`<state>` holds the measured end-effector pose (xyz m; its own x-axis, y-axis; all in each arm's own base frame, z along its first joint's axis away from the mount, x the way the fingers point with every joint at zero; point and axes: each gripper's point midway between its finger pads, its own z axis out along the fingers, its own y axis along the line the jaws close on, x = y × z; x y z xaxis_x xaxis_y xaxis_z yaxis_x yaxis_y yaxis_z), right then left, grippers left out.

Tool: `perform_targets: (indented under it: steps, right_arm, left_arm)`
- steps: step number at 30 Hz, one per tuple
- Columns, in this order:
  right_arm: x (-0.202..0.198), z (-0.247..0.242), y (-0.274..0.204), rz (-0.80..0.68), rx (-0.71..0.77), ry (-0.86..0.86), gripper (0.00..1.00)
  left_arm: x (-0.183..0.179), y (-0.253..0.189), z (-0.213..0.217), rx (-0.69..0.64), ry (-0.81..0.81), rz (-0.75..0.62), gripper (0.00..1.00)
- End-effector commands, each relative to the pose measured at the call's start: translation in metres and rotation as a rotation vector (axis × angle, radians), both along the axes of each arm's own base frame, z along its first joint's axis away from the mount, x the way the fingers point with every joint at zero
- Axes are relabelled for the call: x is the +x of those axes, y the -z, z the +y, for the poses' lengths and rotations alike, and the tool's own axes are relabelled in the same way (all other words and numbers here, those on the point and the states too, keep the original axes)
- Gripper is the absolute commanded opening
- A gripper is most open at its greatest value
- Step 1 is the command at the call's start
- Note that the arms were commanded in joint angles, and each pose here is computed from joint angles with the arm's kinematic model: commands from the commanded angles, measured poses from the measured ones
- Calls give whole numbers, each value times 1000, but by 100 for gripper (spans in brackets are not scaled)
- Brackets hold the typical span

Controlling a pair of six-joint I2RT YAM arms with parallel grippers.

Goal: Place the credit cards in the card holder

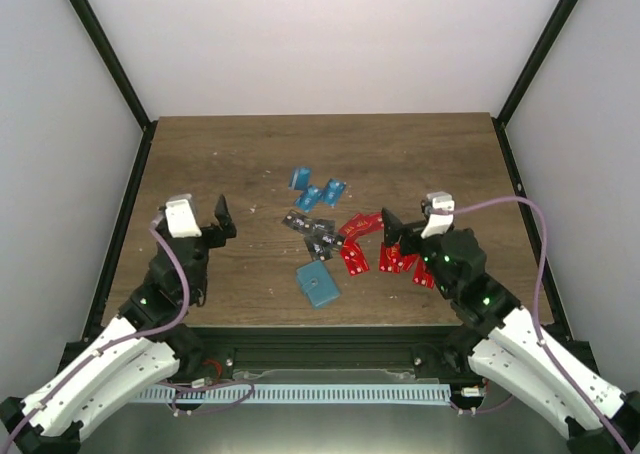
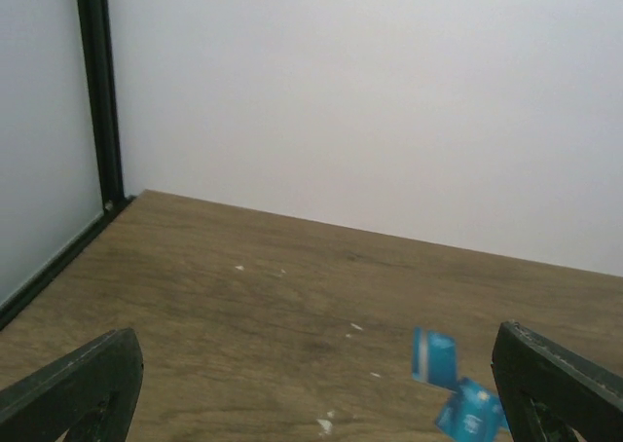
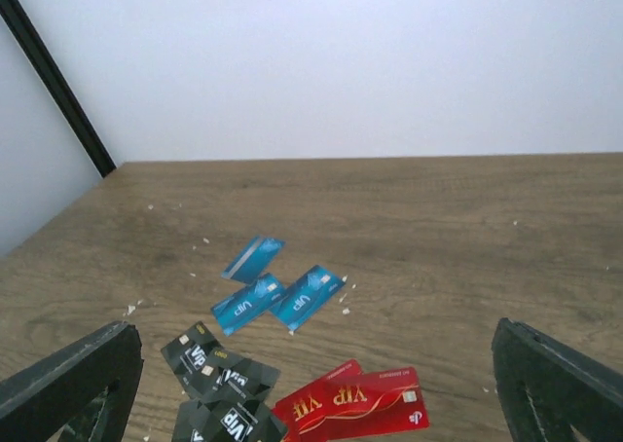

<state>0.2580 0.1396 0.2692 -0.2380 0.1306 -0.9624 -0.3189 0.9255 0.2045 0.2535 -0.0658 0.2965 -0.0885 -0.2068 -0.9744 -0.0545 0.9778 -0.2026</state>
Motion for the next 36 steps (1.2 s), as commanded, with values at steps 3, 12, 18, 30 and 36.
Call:
perform_targets:
  steps: [3, 12, 18, 30, 36]
  right_arm:
    - [-10, -16, -27, -245, 43, 30, 100]
    - [-3, -39, 9, -442, -143, 177, 100]
    - [11, -66, 39, -448, -170, 271, 100]
    - [61, -94, 92, -292, -220, 315, 100]
    - [85, -97, 93, -300, -237, 284, 100]
  left_arm:
    - [1, 26, 17, 164, -101, -109, 100]
    - [6, 72, 38, 359, -187, -168, 100]
    - [22, 100, 67, 314, -227, -156, 100]
    - [81, 127, 79, 321, -134, -94, 100]
    - [114, 139, 77, 286, -40, 6, 100]
